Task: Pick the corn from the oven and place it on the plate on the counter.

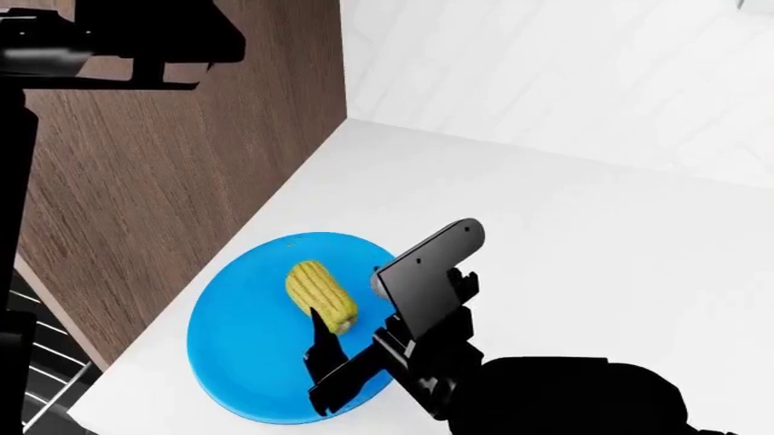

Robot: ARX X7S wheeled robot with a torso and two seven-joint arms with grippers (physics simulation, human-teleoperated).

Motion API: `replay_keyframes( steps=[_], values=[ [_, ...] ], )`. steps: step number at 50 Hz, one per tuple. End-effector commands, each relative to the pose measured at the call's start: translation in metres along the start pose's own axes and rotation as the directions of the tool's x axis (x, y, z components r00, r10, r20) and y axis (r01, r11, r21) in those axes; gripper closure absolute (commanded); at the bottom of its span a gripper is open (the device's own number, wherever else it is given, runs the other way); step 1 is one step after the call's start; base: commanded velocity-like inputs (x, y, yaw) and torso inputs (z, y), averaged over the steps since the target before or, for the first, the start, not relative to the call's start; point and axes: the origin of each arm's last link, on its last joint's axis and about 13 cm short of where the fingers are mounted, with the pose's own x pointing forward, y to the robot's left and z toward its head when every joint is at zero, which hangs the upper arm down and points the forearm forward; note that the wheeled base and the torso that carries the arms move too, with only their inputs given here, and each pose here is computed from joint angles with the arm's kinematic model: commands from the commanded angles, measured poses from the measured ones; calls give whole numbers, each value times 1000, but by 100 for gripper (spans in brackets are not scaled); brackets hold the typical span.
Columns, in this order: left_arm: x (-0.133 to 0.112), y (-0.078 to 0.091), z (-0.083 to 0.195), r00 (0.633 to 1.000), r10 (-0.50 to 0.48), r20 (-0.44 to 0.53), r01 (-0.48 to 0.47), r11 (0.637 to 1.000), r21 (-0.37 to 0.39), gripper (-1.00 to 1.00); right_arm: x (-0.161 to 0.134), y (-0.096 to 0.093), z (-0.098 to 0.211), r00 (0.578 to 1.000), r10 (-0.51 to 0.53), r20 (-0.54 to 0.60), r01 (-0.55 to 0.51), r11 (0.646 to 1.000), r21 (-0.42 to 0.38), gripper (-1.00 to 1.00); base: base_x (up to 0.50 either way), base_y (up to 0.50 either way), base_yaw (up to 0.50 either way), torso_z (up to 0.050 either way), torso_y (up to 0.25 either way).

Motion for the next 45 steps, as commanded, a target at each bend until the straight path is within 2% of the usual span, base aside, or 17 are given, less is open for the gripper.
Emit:
replay_keyframes(
  steps=[1,10,11,12,15,16,19,25,37,41,45],
  values=[
    [-1,0,0,1000,0,-1,0,1000,-2,-100,0,0,1,1000,-1,1,1,1000,-6,-100,0,0,0,0,0],
    [0,0,0,1000,0,1,0,1000,0,-100,0,-1,5,1000,-2,13,2,1000,-13,-100,0,0,0,0,0],
    [1,0,2,1000,-4,5,4,1000,5,-100,-6,-4,35,995,-10,103,15,999,-45,-100,0,0,0,0,0],
    [1,0,3,1000,-5,6,5,1000,6,-100,-8,-4,41,993,-9,120,15,999,-49,-100,0,0,0,0,11],
    [1,0,3,1000,-4,6,4,1000,5,-100,-9,-4,47,990,-10,138,18,998,-57,-100,0,0,0,0,0],
    [1,0,3,1000,-4,9,4,1000,6,-100,-13,-5,61,985,-14,175,27,997,-74,-100,0,0,0,0,0],
    [1,0,3,1000,-3,8,3,1000,5,-100,-19,-5,77,974,-11,224,34,995,-98,-100,0,0,0,0,0],
    [1,0,3,1000,-3,7,3,1000,5,-100,-24,-4,90,965,-8,261,39,993,-115,-100,0,0,0,0,0],
    [1,0,3,1000,-5,10,5,1000,2,-100,-52,-6,135,912,-44,409,140,968,-208,-100,0,0,0,0,0],
    [1,0,3,1000,-4,10,4,1000,1,-100,-58,-4,142,892,-42,449,153,965,-212,-100,0,0,0,0,0],
    [1,0,3,1000,-3,11,3,1000,2,-100,-66,-4,148,856,-53,514,183,962,-205,-100,0,0,0,0,0]
  ],
)
